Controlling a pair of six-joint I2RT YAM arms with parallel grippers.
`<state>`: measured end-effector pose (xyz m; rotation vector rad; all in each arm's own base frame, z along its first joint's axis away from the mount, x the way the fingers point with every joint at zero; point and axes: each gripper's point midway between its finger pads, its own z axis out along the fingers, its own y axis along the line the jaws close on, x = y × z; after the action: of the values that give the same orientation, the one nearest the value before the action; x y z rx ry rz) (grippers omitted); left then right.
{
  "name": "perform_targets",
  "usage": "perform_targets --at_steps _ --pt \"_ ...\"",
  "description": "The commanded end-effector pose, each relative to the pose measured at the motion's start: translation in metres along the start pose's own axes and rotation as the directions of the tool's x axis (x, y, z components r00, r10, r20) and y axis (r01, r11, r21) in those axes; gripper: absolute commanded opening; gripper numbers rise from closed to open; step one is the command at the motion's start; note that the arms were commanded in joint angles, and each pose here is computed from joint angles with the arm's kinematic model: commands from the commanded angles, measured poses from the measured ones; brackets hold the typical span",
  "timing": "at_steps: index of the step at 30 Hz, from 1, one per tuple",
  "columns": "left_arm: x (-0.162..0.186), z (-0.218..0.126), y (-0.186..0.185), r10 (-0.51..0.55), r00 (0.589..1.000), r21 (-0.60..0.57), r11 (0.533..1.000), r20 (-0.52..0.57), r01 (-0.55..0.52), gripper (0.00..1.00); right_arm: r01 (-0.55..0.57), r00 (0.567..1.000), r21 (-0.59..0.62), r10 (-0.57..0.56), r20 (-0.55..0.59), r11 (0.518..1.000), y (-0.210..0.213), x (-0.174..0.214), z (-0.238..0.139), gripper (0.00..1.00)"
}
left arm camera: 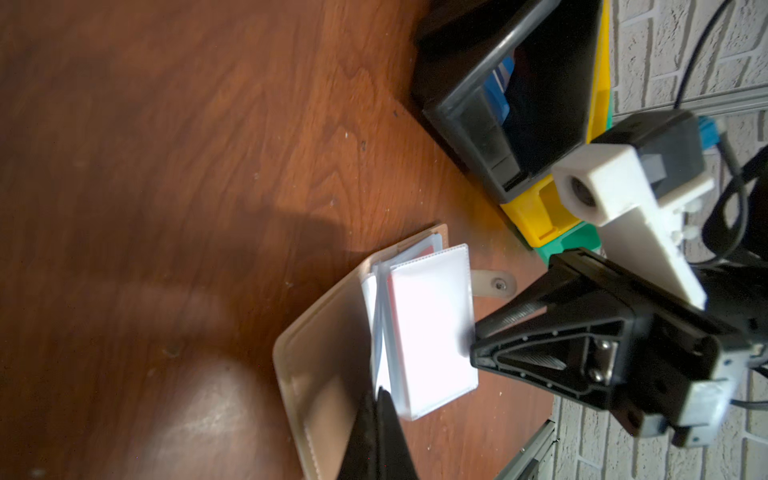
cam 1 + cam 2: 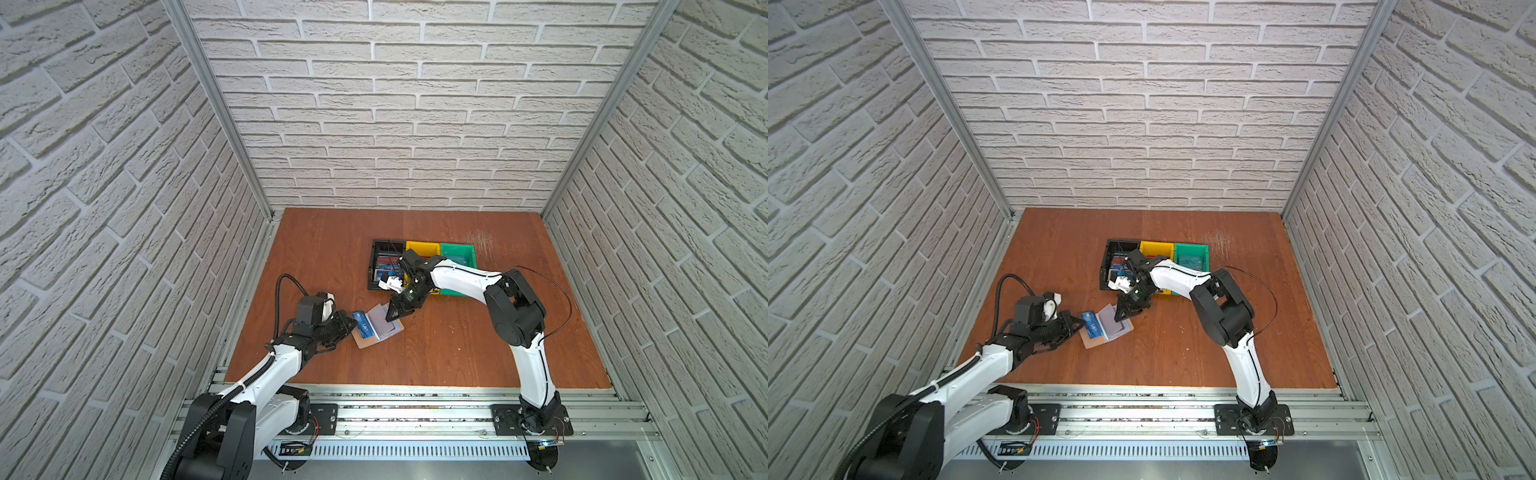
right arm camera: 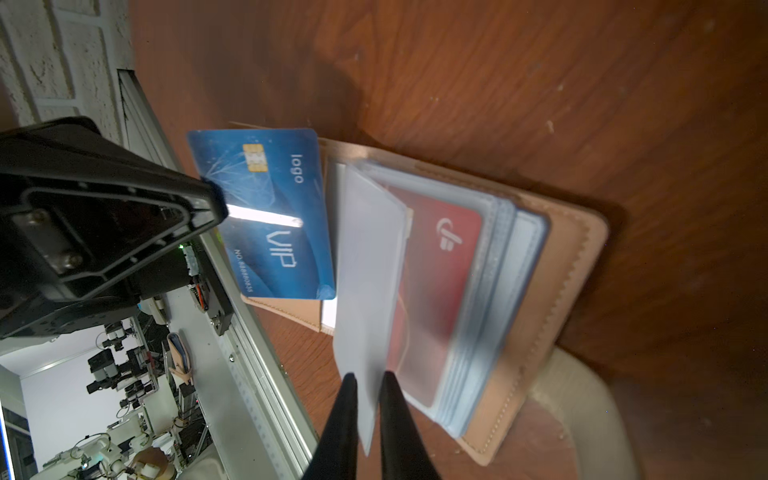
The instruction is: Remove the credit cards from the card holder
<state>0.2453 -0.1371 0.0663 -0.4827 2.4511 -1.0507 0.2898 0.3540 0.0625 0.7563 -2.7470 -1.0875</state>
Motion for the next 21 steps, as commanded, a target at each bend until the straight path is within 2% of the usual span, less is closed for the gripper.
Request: perform_targets --at_steps 1,7,13,21 --pt "-0.019 -0.006 -0.03 0.047 0.998 0.082 0.995 0.048 -0.051 0.0 0.077 0.996 -0.046 -0.074 0.058 0.996 0.035 -0.007 -0.029 0.15" --pt "-0.024 -0.016 -0.041 0.069 0.996 0.077 0.994 0.057 -0.073 0.0 0.095 0.993 -0.055 -0.091 0.07 0.994 0.044 -0.005 -0.037 0.16" --pt "-0.025 -0.031 -0.034 0.114 0.991 -0.021 0.993 0.065 -0.113 0.0 0.101 0.993 -0.067 -0.096 0.073 0.993 0.047 -0.004 -0.04 0.19" --pt "-0.036 -0.033 -0.06 0.119 0.984 0.1 0.986 0.131 -0.132 0.0 0.116 0.991 -0.122 -0.106 0.081 0.986 0.061 -0.004 -0.046 0.29"
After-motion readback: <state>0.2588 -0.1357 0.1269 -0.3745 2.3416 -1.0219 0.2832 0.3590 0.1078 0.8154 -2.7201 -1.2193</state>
